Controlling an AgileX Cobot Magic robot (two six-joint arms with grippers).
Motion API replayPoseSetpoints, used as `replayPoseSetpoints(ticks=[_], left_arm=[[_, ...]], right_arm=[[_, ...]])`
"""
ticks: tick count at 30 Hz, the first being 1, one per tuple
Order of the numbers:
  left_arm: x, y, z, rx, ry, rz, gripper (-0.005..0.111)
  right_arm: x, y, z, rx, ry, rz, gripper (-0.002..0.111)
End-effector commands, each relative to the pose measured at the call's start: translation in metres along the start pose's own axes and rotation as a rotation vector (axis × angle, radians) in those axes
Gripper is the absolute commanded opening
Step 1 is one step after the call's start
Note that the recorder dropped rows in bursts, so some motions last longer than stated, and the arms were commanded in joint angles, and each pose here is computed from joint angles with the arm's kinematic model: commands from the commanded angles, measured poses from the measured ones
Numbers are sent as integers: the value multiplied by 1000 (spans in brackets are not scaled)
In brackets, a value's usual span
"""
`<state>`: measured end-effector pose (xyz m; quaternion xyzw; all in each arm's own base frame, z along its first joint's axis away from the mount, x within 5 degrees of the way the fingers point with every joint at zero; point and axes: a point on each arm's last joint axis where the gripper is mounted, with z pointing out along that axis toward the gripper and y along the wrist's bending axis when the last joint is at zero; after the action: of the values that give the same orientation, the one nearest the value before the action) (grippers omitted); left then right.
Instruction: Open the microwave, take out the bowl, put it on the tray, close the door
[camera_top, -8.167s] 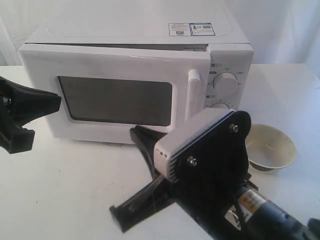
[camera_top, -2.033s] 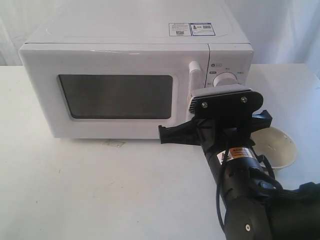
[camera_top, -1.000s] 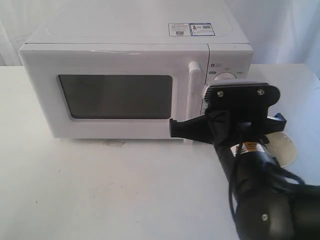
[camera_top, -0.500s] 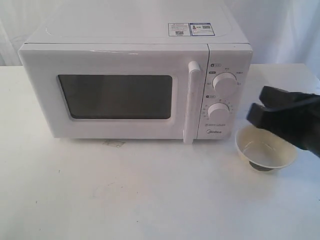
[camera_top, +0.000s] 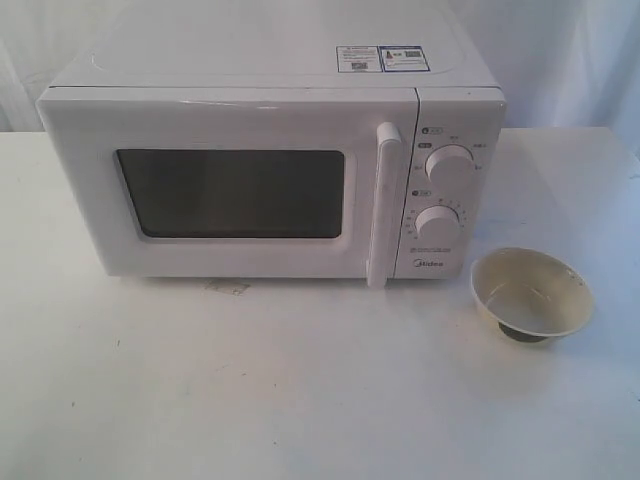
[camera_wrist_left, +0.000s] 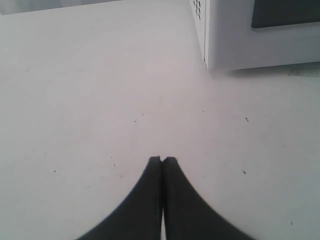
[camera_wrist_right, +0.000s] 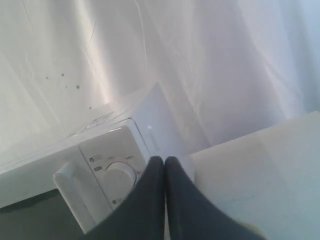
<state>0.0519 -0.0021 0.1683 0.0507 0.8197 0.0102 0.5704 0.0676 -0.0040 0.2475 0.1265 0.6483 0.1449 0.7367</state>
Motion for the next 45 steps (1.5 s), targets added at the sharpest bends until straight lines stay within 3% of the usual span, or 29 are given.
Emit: replayPoseSetpoints(ticks=[1, 11, 18, 20, 23, 25, 39, 45], left_arm=[[2, 0, 0, 2, 1, -12, 0], [2, 0, 0, 2, 1, -12, 0], [2, 0, 0, 2, 1, -12, 0], [2, 0, 0, 2, 1, -12, 0], [2, 0, 0, 2, 1, -12, 0], [2, 0, 0, 2, 1, -12, 0], [2, 0, 0, 2, 1, -12, 0], [2, 0, 0, 2, 1, -12, 0]], right_arm=[[12, -9, -14, 15, -64, -25, 0], [21, -14, -16, 43, -65, -17, 0], [21, -14, -16, 40, -67, 75, 0], [21, -12, -16, 22, -66, -1, 0], [24, -5, -16, -54, -38, -243, 0], [29, -3, -16, -85, 11, -306, 0], [59, -17, -22, 14, 366, -321, 0], [61, -18, -23, 24, 400, -330, 0]])
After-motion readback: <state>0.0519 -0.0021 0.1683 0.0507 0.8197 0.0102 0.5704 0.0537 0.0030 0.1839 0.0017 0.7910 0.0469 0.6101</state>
